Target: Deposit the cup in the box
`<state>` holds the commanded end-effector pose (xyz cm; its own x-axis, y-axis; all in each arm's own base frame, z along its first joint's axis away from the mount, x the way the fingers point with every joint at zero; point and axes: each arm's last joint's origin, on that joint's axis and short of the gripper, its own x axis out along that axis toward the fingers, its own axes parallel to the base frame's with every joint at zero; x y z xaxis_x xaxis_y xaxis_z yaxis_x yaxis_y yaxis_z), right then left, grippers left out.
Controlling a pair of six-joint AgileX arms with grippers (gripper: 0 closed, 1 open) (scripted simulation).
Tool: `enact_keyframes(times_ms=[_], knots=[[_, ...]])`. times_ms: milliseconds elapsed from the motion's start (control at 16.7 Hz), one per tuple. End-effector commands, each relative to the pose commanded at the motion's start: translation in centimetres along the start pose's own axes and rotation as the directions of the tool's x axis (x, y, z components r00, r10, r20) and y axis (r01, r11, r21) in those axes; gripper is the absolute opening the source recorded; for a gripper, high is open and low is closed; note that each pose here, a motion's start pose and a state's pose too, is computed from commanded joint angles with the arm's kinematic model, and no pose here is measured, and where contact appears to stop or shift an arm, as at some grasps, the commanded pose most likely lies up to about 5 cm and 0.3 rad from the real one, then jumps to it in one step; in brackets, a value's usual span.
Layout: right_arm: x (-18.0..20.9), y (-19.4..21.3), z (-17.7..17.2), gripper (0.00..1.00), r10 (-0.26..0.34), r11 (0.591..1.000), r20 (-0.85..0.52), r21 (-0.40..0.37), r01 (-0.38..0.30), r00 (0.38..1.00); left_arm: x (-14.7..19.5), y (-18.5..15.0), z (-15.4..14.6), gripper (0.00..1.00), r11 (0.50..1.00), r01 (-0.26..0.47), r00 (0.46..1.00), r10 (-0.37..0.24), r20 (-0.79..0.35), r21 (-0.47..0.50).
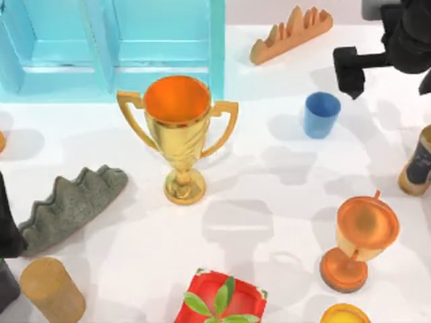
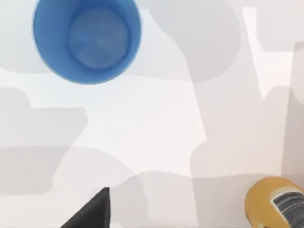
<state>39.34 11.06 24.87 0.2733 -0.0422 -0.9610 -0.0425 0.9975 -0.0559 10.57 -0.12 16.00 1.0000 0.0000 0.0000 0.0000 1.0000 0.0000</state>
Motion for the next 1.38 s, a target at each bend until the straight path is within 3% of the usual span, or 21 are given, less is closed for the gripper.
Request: enact_keyframes(times_ms=[240, 540, 1080, 1380], knots=[[3.7, 4.0, 3.2, 1.00, -0.014, 1.000, -0.123, 0.011, 0.015, 0.992, 0.0, 0.0, 0.0, 1.00, 1.000, 0.000, 1.000, 0.000, 0.000, 0.000], [3.4, 7.4, 5.2, 1.00, 0.027, 0.998, -0.096, 0.053, -0.022, 0.995, 0.0, 0.0, 0.0, 1.00, 1.000, 0.000, 1.000, 0.000, 0.000, 0.000], [2.9, 7.8, 5.6, 1.00, 0.044, 0.997, -0.073, 0.069, -0.039, 0.996, 0.0, 0.0, 0.0, 1.00, 1.000, 0.000, 1.000, 0.000, 0.000, 0.000], [7.8, 8.3, 5.5, 1.00, 0.046, 0.997, -0.070, 0.066, -0.041, 0.996, 0.0, 0.0, 0.0, 1.00, 1.000, 0.000, 1.000, 0.000, 0.000, 0.000]])
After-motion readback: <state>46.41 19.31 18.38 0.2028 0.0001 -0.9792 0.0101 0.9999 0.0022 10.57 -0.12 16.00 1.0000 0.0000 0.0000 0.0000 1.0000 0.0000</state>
